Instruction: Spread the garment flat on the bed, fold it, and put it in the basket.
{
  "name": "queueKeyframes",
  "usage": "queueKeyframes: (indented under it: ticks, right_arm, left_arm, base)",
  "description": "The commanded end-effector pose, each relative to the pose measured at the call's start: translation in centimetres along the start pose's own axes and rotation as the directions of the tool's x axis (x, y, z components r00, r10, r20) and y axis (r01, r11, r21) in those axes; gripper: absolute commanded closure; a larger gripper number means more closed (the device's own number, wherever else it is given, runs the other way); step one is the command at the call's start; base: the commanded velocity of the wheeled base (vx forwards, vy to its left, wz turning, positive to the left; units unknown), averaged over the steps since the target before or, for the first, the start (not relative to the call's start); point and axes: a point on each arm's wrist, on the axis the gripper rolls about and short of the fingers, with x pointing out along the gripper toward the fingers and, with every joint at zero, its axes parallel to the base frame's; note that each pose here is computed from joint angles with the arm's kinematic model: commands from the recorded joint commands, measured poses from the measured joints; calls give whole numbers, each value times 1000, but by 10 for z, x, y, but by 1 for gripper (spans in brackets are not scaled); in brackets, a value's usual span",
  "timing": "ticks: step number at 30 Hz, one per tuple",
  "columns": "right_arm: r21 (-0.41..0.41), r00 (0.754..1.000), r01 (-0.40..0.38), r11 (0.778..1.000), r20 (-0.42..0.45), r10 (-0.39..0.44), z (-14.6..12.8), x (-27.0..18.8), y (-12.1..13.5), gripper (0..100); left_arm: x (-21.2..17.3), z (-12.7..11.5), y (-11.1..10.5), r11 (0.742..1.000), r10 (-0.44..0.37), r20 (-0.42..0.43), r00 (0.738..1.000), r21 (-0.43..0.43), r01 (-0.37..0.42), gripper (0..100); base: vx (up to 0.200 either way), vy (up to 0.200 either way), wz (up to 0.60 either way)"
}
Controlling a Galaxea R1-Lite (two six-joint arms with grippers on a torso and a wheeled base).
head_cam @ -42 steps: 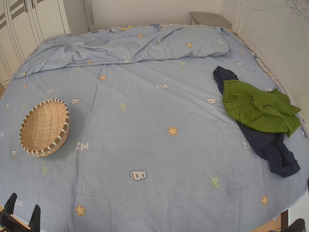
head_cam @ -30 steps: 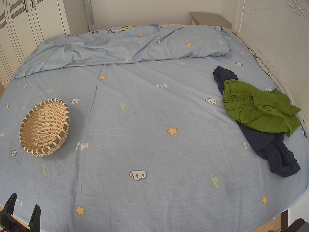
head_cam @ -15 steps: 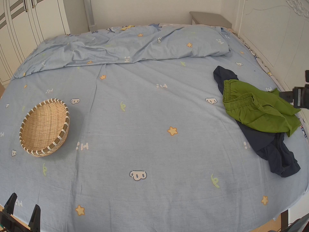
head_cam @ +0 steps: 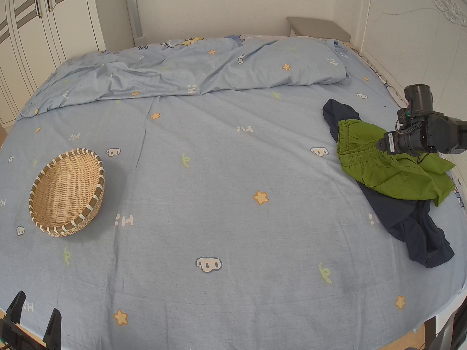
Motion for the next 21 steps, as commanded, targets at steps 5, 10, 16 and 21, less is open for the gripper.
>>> queueKeyframes:
  ticks: [5,10,16,21]
  right_arm:
    - [-24,999,-9,1000,-41,8,-10,29,11,0]
    - [-31,999,-15,999,-50,13,-13,29,15,0]
    - [-32,999,-15,999,-49,13,-13,29,15,0]
    - [-35,999,-10,999,-54,8,-13,29,14,0]
  left_arm:
    - [1,-5,0,1000,1,-15,1000,0,-1,0]
    - [1,-5,0,1000,1,-15,1000,0,-1,0]
    - [1,-5,0,1000,1,-17,1000,0,-1,0]
    - [1,-5,0,1000,1,-17,1000,0,-1,0]
  base:
    - [0,0,0]
    - [0,0,0]
    - [0,0,0]
    - [0,0,0]
